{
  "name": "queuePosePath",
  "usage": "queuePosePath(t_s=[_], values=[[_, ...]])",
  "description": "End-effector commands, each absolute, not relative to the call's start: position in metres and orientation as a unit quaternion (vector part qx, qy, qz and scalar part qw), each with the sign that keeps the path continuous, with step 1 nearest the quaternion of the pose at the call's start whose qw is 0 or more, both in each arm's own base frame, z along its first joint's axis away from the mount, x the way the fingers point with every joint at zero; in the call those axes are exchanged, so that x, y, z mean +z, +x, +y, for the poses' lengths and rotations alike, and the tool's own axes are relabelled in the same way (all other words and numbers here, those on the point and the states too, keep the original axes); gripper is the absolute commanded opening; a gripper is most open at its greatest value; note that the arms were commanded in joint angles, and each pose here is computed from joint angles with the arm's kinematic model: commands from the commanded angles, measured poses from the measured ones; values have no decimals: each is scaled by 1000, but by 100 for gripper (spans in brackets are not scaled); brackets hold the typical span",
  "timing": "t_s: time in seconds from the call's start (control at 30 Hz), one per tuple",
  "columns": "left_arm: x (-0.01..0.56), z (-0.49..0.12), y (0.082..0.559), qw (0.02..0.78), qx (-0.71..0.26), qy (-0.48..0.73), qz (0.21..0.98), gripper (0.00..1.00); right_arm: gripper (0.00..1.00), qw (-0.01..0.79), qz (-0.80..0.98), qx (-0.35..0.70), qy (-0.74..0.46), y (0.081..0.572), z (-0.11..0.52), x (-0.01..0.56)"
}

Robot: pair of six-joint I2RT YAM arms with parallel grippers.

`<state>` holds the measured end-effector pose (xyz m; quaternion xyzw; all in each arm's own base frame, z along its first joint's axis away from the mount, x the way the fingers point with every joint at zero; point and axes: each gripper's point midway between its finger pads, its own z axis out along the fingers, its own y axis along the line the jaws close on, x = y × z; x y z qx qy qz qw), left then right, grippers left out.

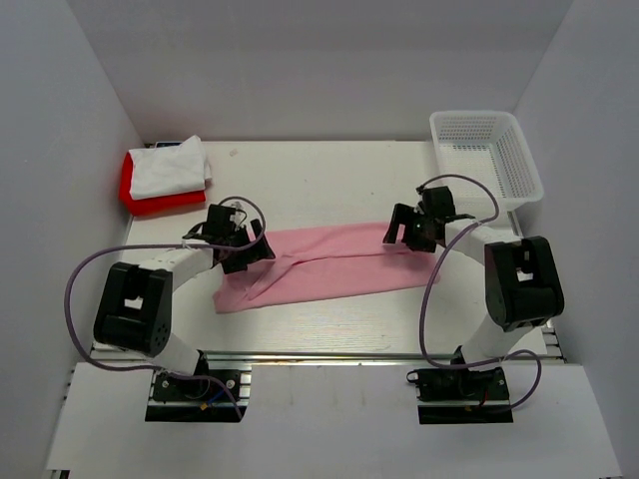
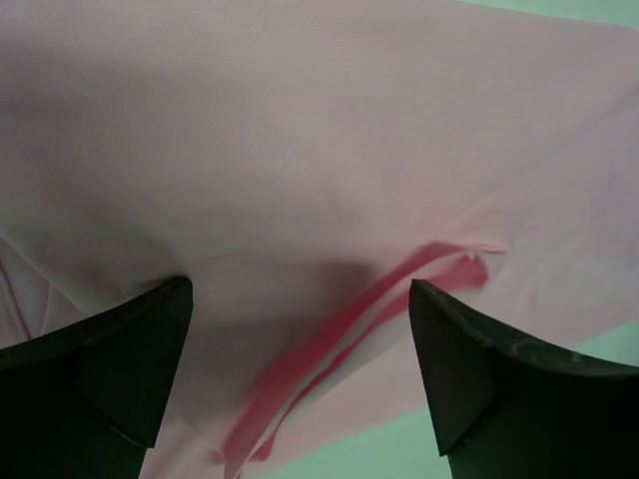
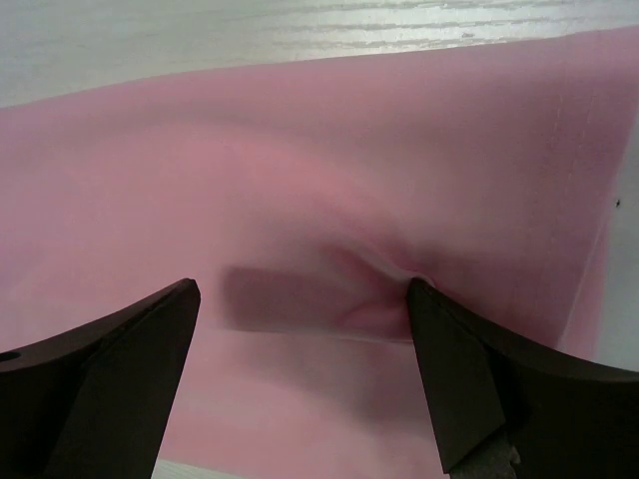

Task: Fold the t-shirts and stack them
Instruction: Rotate the tshirt 90 degrees

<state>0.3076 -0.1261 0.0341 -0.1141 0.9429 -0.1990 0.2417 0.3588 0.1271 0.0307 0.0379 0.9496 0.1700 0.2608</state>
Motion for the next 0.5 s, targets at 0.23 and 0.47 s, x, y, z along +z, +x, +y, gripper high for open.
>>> queuePosePath(t_s=[0.23, 0.47], values=[[-27, -117, 374, 160, -96, -136, 973, 100, 90, 180, 956, 219, 81, 270, 129, 2], [-22, -191, 544, 219, -184, -70, 956, 100, 90, 122, 942, 311, -35, 176, 178, 7]])
